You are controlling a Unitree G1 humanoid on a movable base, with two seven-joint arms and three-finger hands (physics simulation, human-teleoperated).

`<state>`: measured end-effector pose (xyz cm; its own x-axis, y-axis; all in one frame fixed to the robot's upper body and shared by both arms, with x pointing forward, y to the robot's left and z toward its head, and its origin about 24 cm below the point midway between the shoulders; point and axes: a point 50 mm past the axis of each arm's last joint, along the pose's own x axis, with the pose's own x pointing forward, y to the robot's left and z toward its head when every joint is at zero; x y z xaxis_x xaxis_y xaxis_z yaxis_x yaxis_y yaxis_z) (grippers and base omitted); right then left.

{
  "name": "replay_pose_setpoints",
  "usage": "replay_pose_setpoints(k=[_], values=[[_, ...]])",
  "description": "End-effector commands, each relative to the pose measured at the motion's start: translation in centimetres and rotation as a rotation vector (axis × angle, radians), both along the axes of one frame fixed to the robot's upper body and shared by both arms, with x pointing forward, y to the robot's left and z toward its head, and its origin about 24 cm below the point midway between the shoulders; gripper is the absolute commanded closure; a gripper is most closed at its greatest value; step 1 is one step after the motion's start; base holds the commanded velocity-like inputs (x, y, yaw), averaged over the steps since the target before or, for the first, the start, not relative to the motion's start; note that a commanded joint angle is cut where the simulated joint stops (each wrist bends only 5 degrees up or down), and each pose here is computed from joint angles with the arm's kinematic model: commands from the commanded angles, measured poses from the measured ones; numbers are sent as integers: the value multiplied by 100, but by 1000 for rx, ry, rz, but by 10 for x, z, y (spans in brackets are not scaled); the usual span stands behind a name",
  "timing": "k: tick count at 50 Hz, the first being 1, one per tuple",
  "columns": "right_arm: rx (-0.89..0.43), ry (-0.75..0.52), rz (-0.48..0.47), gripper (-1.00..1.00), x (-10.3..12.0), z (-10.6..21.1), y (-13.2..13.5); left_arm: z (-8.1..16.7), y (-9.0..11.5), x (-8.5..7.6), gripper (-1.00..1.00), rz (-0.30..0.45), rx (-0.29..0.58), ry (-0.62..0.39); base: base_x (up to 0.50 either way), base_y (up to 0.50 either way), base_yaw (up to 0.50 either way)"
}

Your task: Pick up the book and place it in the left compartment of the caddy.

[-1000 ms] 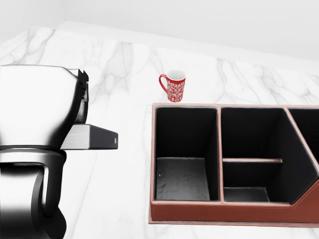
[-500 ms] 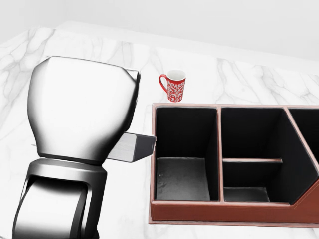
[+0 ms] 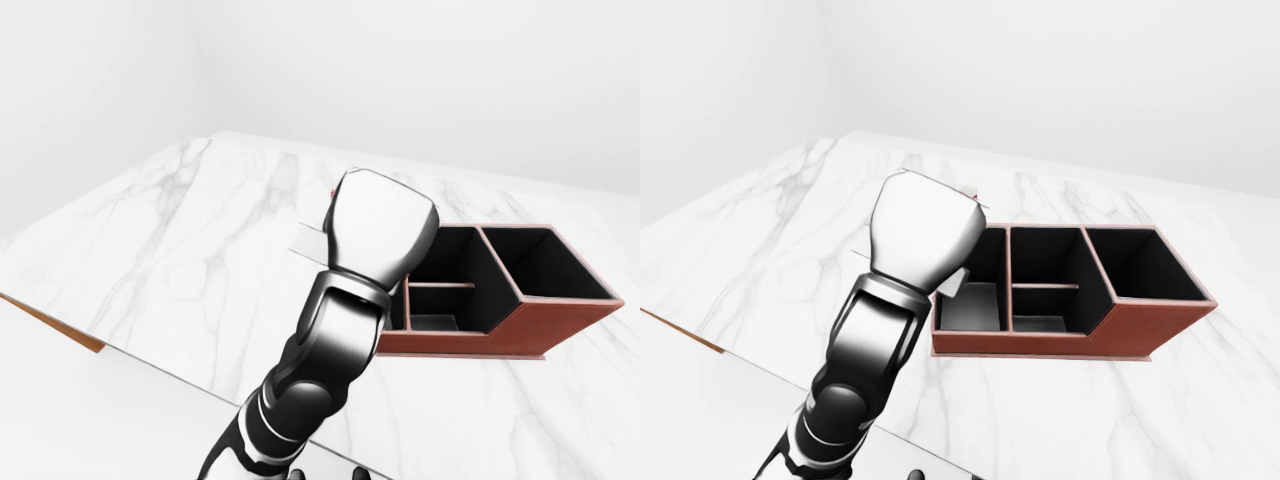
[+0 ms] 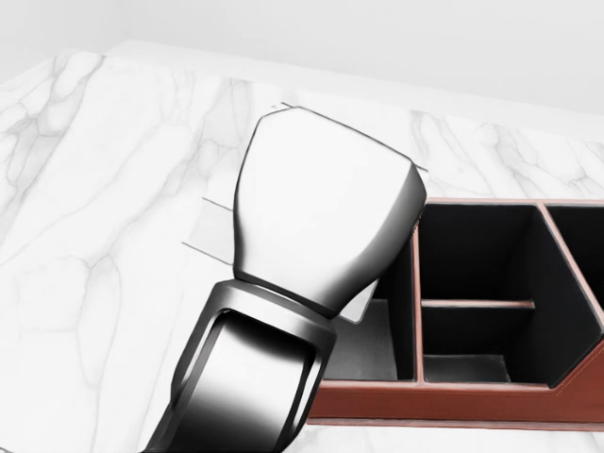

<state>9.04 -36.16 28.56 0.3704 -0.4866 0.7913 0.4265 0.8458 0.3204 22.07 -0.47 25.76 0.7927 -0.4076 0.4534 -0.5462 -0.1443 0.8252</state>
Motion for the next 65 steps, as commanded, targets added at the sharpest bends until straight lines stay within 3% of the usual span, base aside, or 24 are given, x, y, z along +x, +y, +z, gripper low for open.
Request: replay_pose_setpoints(k=[1,12,18,55,56,58,65], values=[[10,-9,4,-100,-1,1,-1,-1,-15,2,100,-41,16,-25,0,0,0],[12,-12,5,-100,-1,2,0,0,-17,-2,100,-53,5,-23,0,0,0],[7,-12,0,-100,-2,2,0,3,-7,-4,100,-31,-19,-30,0,0,0],[2,-10,-4,-100,-2,2,1,-4,-12,-5,100,-56,-36,-16,0,0,0],[-4,-14,-3,-100,-3,3,2,-6,-13,-4,100,-66,-99,13,0,0,0],[-1,-6,-3,-100,-1,1,1,-7,-11,-2,100,-61,-134,23,0,0,0],[-2,-7,-3,-100,-2,1,1,-6,-14,-2,100,-69,-128,27,0,0,0]])
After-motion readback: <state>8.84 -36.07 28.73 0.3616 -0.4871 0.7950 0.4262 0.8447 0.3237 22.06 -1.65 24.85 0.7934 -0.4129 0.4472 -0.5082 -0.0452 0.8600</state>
